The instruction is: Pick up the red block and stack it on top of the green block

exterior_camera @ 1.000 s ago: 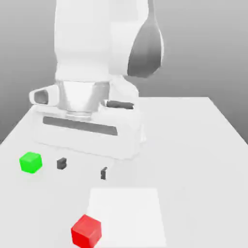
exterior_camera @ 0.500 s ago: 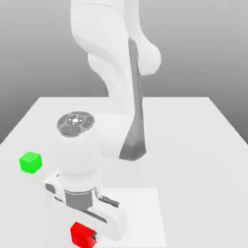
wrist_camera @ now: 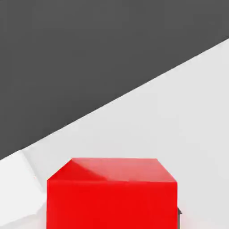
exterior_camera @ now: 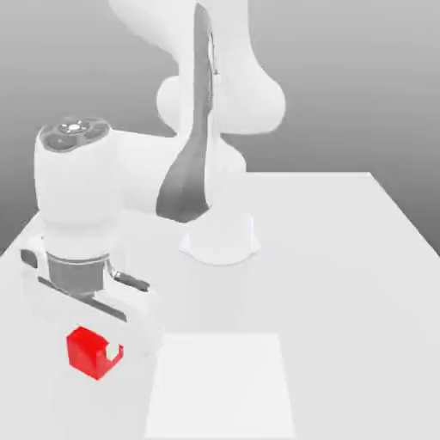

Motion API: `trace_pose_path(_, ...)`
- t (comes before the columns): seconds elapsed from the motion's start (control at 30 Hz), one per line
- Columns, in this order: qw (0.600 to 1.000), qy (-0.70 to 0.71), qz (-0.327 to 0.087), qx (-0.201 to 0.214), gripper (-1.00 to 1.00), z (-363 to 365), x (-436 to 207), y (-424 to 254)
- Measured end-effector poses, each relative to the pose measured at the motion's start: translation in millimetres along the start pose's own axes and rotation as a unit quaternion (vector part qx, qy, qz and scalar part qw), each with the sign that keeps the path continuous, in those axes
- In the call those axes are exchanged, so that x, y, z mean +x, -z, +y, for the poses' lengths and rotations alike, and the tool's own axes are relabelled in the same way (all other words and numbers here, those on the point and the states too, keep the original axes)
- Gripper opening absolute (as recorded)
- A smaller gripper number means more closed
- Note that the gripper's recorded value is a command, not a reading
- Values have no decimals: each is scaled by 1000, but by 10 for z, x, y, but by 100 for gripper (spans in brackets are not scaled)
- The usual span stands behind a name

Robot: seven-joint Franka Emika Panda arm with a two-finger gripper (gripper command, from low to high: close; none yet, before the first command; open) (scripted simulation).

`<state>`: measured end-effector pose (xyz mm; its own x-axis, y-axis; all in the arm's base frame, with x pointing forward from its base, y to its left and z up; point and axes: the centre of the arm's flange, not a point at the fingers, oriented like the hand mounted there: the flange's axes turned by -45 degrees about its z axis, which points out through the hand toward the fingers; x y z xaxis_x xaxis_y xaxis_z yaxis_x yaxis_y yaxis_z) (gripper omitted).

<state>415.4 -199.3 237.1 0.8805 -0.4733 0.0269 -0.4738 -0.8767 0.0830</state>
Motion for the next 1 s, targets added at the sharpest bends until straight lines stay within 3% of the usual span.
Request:
trace_pose_path(0.27,1000,-1,-5,-11,-100,1215,-435,101)
trace_pose_path(0.53,1000,24,-12,15,-100,1911,-1071,57)
trace_pose_path(0.67,999,34,-12,38,-100,2138,-1401,-35)
trace_pose_path(1.0,998,40,-7,47,-100,2127,-1400,-415)
